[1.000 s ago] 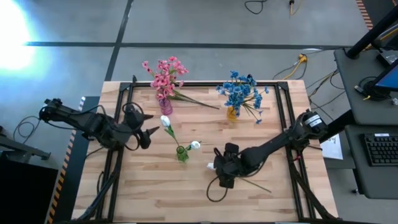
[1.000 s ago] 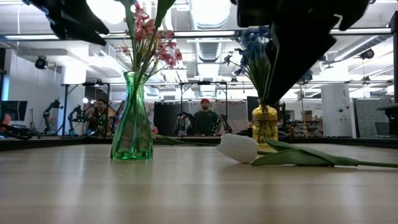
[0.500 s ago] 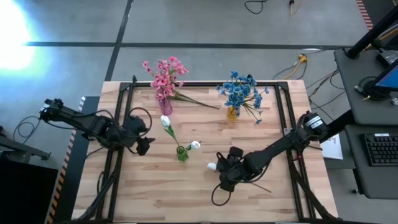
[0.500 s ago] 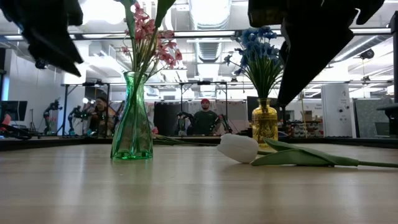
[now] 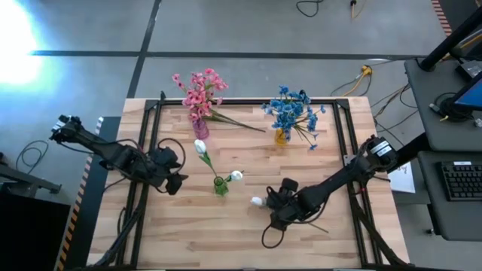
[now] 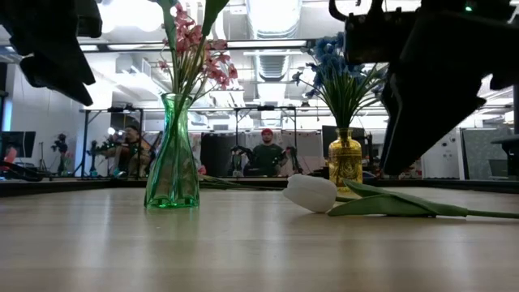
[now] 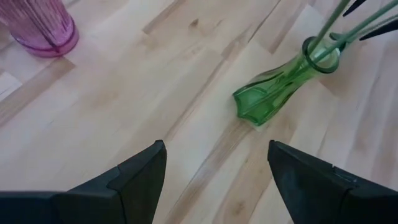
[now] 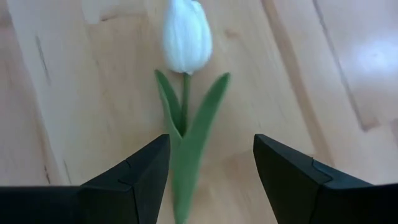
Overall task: Sort flowers into vase by color
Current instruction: Put the white flower into the green vase
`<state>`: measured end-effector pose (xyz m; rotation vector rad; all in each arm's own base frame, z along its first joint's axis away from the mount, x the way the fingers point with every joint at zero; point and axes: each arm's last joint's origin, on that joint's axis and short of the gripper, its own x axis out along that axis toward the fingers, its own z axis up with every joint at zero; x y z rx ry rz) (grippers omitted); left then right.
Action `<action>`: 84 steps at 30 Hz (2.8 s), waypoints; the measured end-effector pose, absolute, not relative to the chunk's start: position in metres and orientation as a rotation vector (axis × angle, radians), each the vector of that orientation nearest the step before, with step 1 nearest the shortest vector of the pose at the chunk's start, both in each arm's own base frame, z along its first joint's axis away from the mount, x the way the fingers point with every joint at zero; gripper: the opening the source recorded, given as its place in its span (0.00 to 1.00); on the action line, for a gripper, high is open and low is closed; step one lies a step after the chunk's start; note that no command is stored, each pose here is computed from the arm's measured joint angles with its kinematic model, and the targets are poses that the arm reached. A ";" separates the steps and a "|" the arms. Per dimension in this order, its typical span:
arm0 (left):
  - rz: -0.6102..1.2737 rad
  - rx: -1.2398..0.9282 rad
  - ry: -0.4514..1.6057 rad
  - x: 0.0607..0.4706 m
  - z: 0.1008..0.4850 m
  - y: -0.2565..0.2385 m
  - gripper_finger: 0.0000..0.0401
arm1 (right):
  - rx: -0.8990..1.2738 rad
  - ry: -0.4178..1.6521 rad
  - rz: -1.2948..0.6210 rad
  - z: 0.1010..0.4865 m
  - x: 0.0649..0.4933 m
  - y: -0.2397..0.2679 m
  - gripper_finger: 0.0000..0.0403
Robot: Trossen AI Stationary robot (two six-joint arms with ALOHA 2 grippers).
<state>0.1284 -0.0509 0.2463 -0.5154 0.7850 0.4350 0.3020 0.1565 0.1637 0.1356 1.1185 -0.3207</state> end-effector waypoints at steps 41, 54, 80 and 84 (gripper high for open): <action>0.520 -0.430 0.754 0.144 0.237 -0.057 0.67 | -0.027 1.061 -0.144 0.141 0.297 0.151 0.04; 0.540 -0.396 0.794 0.150 0.230 -0.061 0.67 | -0.006 0.854 -0.137 0.209 0.304 0.153 0.04; 0.183 -0.279 0.676 0.133 0.242 -0.108 0.67 | -0.122 -0.303 0.152 0.302 0.313 0.168 0.04; 0.153 -0.227 0.589 0.126 0.248 -0.116 0.67 | -0.164 -0.400 0.121 0.297 0.322 0.173 0.03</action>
